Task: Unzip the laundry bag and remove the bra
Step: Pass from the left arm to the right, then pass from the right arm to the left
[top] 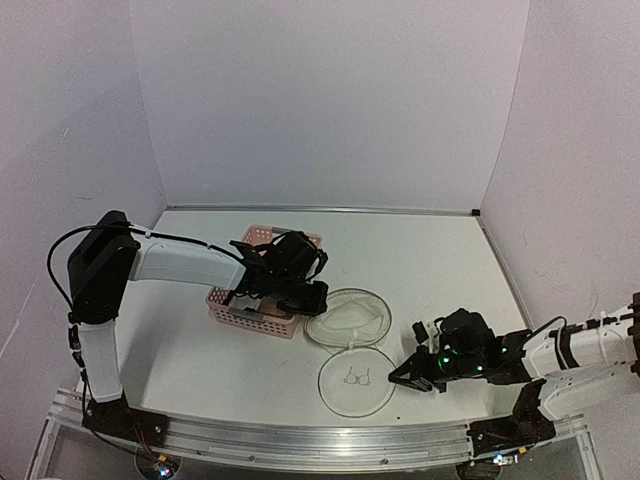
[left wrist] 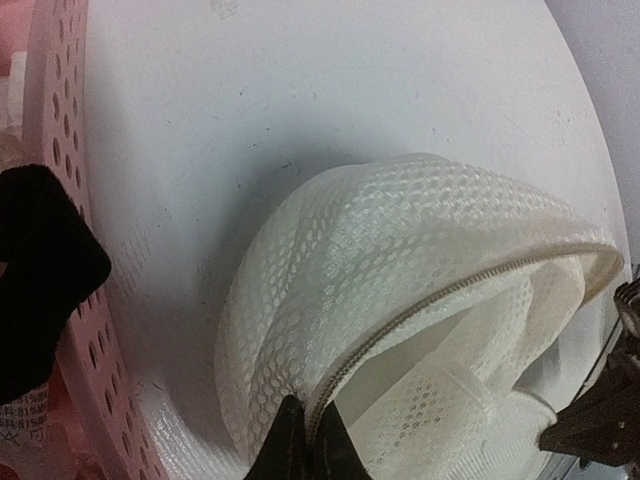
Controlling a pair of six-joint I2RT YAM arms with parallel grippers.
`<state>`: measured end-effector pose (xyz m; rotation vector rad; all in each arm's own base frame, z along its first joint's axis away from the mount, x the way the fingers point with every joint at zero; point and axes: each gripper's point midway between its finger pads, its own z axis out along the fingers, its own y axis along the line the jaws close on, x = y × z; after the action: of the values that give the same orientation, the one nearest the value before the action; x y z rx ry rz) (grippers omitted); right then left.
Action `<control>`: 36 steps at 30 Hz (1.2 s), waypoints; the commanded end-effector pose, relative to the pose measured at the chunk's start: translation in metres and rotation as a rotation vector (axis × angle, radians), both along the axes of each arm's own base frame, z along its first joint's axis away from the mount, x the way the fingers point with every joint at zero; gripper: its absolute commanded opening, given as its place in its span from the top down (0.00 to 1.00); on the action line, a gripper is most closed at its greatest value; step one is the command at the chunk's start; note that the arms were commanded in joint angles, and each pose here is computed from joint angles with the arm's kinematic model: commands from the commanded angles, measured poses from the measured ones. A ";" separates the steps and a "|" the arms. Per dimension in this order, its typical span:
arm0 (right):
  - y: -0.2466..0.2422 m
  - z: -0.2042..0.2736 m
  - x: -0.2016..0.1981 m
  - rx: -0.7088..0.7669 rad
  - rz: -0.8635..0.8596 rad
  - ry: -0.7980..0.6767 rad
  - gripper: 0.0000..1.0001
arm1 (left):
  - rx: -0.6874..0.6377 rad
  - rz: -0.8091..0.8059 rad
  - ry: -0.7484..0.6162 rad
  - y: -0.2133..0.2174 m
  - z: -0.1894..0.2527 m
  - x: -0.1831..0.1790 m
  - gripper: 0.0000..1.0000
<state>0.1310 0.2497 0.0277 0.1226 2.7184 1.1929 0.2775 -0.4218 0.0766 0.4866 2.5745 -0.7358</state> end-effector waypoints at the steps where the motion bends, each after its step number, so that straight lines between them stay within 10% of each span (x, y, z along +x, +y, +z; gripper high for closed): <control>1: 0.006 0.028 0.016 0.091 -0.055 -0.055 1.00 | -0.084 -0.054 -0.082 -0.009 0.048 0.003 0.88; 12: 0.010 0.062 0.031 0.202 -0.144 -0.047 1.00 | -0.135 -0.106 -0.267 0.003 0.112 0.003 0.46; 36: 0.034 0.100 0.070 0.308 -0.308 0.118 1.00 | -0.119 -0.460 -0.517 0.004 0.116 -0.142 0.20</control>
<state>0.1895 0.2742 0.1017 0.6338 2.5404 1.4509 0.1383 -0.4041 0.1873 1.0956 2.0053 -0.8248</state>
